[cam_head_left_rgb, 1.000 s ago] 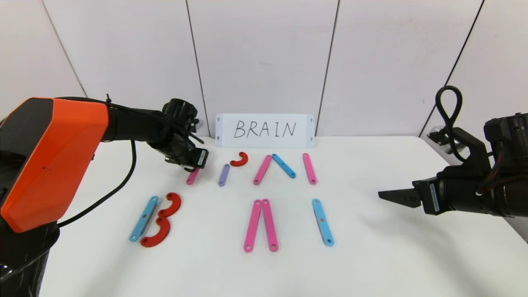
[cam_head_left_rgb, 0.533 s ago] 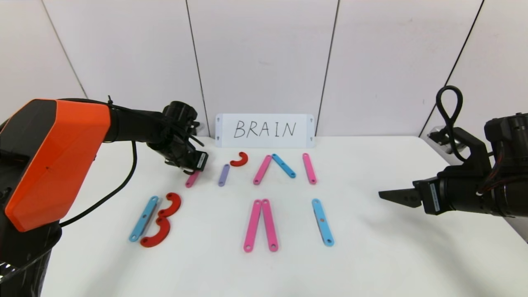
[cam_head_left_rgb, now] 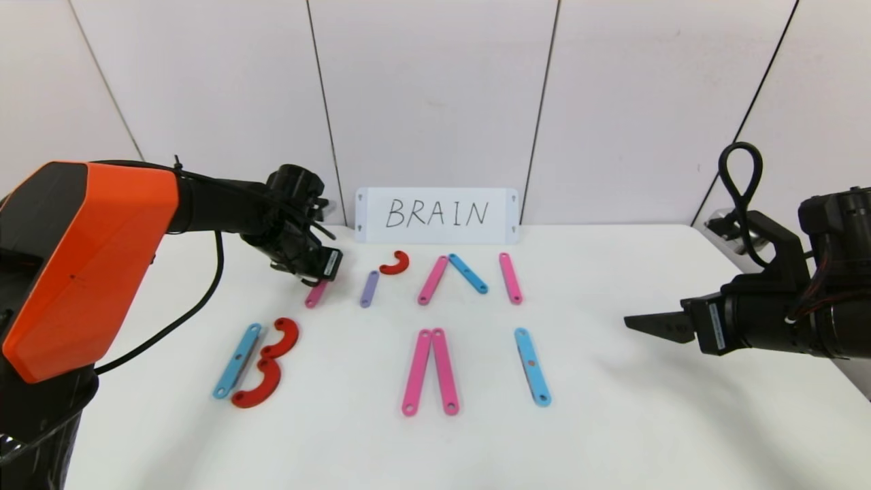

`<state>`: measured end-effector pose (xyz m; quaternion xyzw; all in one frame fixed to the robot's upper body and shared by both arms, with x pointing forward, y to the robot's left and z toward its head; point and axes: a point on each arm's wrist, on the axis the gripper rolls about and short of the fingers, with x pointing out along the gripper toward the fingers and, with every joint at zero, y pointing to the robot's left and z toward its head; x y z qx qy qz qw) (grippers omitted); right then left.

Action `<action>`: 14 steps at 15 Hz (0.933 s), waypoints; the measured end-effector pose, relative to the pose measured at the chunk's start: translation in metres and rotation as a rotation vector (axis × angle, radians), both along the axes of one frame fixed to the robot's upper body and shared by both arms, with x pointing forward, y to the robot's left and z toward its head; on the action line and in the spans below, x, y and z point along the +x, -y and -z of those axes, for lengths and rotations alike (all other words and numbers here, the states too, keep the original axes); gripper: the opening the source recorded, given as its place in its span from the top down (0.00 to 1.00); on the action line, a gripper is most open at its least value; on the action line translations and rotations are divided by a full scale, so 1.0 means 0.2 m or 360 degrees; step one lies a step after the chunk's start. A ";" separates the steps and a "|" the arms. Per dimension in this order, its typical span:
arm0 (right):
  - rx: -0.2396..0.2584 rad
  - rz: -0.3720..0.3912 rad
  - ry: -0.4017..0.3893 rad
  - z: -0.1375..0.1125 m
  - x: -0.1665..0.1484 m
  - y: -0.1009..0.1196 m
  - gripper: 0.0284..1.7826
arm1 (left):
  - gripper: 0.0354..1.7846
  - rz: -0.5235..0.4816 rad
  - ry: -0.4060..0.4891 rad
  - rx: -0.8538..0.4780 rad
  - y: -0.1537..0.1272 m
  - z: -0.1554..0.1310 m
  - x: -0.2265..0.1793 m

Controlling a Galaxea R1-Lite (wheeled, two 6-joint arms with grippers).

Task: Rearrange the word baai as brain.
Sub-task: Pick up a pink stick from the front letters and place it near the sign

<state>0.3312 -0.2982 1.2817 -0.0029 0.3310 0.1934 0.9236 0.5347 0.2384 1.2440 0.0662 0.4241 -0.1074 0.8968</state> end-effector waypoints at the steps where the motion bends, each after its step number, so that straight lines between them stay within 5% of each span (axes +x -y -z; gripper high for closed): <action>1: 0.0000 0.0000 0.0000 0.00 0.00 0.00 0.03 | 0.81 0.0001 0.0009 -0.0002 0.00 -0.01 0.00; 9: -0.0001 0.0001 -0.0002 0.00 0.00 0.00 0.03 | 0.16 0.0001 0.0034 -0.0008 0.00 -0.03 0.00; 14: 0.0000 0.0000 -0.0002 0.00 0.00 0.00 0.03 | 0.03 -0.0002 0.0071 -0.0014 0.00 -0.13 -0.06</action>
